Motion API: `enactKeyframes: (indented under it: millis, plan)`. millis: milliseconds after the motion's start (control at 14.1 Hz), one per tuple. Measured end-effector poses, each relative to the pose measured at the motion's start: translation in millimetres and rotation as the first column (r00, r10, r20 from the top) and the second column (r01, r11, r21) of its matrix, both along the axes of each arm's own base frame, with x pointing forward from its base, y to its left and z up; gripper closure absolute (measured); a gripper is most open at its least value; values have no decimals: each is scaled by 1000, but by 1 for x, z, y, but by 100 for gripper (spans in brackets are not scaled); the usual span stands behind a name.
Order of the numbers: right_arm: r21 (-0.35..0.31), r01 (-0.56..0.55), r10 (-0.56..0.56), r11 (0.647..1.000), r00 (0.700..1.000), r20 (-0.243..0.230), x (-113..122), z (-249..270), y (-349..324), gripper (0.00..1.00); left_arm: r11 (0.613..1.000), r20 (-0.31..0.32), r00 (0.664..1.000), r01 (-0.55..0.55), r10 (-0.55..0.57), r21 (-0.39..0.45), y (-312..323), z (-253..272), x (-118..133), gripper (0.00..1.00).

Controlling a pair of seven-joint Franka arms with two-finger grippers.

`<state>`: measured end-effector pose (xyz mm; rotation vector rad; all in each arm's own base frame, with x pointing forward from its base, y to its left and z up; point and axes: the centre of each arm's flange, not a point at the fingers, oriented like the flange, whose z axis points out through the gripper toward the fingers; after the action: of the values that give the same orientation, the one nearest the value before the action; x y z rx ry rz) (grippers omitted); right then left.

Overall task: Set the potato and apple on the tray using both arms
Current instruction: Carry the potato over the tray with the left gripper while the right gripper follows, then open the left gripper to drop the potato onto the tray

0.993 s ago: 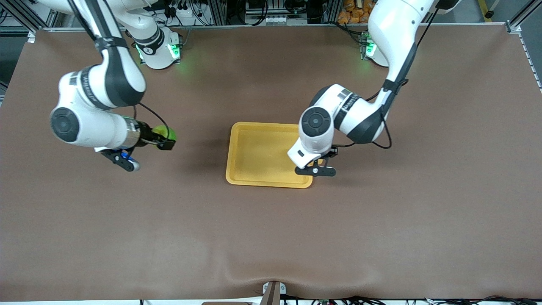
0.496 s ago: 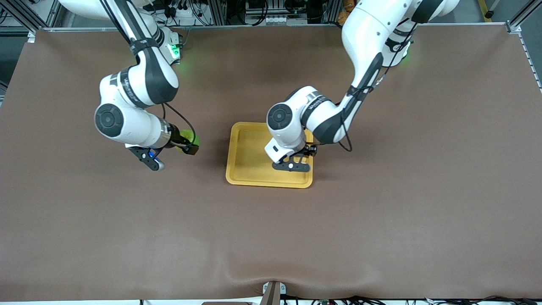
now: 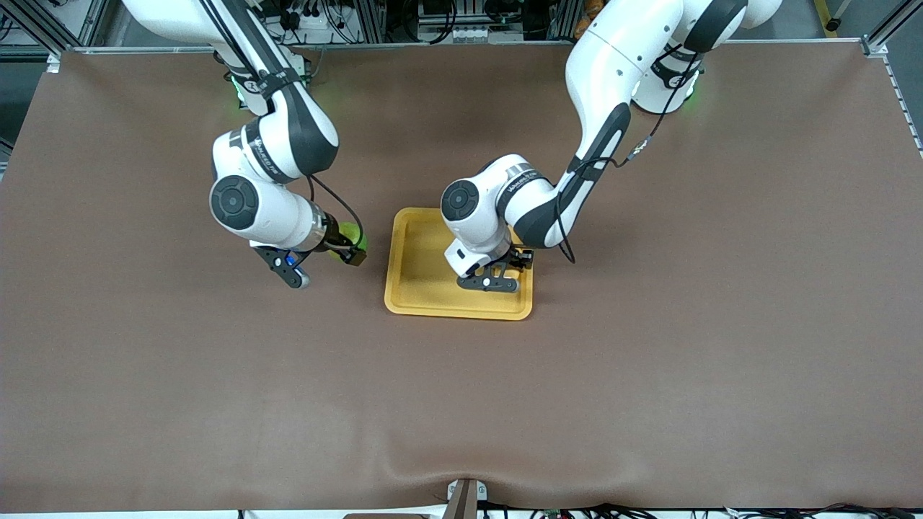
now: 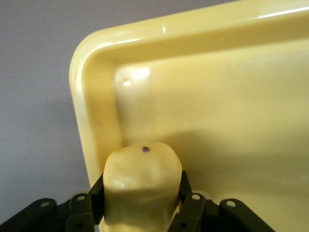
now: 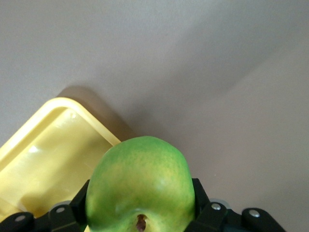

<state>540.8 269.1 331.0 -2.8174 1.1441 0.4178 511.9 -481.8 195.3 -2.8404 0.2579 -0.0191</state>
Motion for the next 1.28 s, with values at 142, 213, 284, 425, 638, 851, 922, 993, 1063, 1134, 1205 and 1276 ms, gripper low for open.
enactKeyframes:
  millis: [142,213,284,425,638,851,922,993,1063,1134,1205,1276]
  plan:
    - [-3,14,-15,1000,1000,-7,-4,0,8,18,1000,21,1000,2,-2,-28,-3,1,2,41]
    - [-5,19,-19,1000,1000,-11,-6,-1,11,18,999,28,1000,3,-2,-37,-5,2,3,35]
    - [-7,26,-26,1000,1000,-11,-7,-3,15,18,999,32,999,4,-2,-41,-5,3,4,26]
    - [-7,47,-47,999,999,-4,-10,-10,27,18,999,43,999,3,-1,-48,-6,8,8,6]
    - [-9,88,-88,996,996,4,-14,-25,43,18,998,62,998,-4,7,-55,-5,17,16,0]
    - [-11,125,-125,992,992,3,-17,-36,55,18,997,113,993,-26,33,-69,6,46,36,0]
    - [-9,139,-139,990,990,7,-17,-39,58,18,996,137,990,-34,45,-78,14,64,46,0]
    - [-6,152,-151,988,988,12,-18,-42,62,18,995,160,986,-42,56,-88,26,84,58,0]
    - [-1,163,-163,987,986,18,-18,-46,67,18,994,179,982,-48,65,-99,44,107,75,0]
    - [6,177,-177,984,984,26,-19,-51,72,18,992,187,979,-57,77,-109,70,130,92,0]
    - [12,196,-196,981,980,32,-19,-56,77,18,991,182,980,-66,87,-121,100,151,110,0]
    - [15,215,-216,976,976,34,-21,-63,82,18,988,167,982,-69,92,-135,133,171,126,0]
